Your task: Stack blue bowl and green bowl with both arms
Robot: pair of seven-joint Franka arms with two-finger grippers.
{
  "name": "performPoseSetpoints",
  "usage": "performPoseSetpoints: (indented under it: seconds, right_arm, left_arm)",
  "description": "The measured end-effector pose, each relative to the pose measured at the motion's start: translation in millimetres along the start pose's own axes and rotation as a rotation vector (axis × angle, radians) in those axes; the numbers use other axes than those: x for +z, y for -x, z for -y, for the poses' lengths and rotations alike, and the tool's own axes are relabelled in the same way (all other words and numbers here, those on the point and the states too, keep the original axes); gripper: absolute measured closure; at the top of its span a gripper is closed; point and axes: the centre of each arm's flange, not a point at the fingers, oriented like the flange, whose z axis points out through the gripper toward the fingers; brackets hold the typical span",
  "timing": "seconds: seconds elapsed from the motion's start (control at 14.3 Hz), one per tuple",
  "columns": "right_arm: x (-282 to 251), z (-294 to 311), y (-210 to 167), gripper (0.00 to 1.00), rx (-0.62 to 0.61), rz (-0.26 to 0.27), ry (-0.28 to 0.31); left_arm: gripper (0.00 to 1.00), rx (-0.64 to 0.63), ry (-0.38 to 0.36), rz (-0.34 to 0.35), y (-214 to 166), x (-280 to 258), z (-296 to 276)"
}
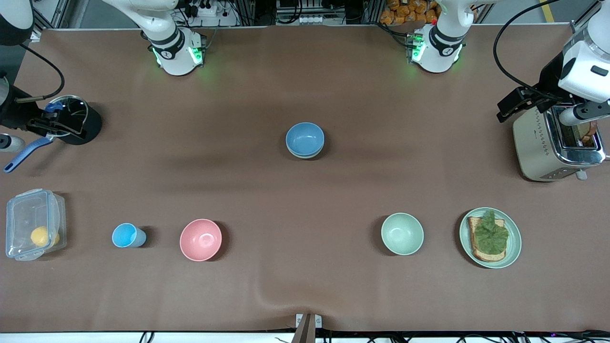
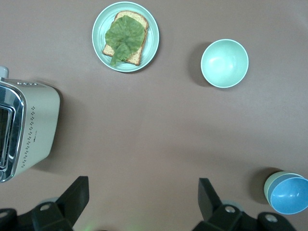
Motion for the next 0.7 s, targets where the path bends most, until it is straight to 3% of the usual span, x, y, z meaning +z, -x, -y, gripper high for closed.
performPoseSetpoints:
  seconds: [0.35, 0.7]
  right_arm:
    - [1.0, 2.9, 0.3, 0.00, -0.005, 0.003, 0.001]
    - [-1.1, 5.6, 0.2, 0.00, -0.010, -0.002, 0.001]
  left_arm:
    - [0.00, 0.130, 0.000, 0.001, -0.8, 0.1, 2.4]
    - [0.00, 0.153, -0.001, 0.003, -0.6, 0.1, 2.7]
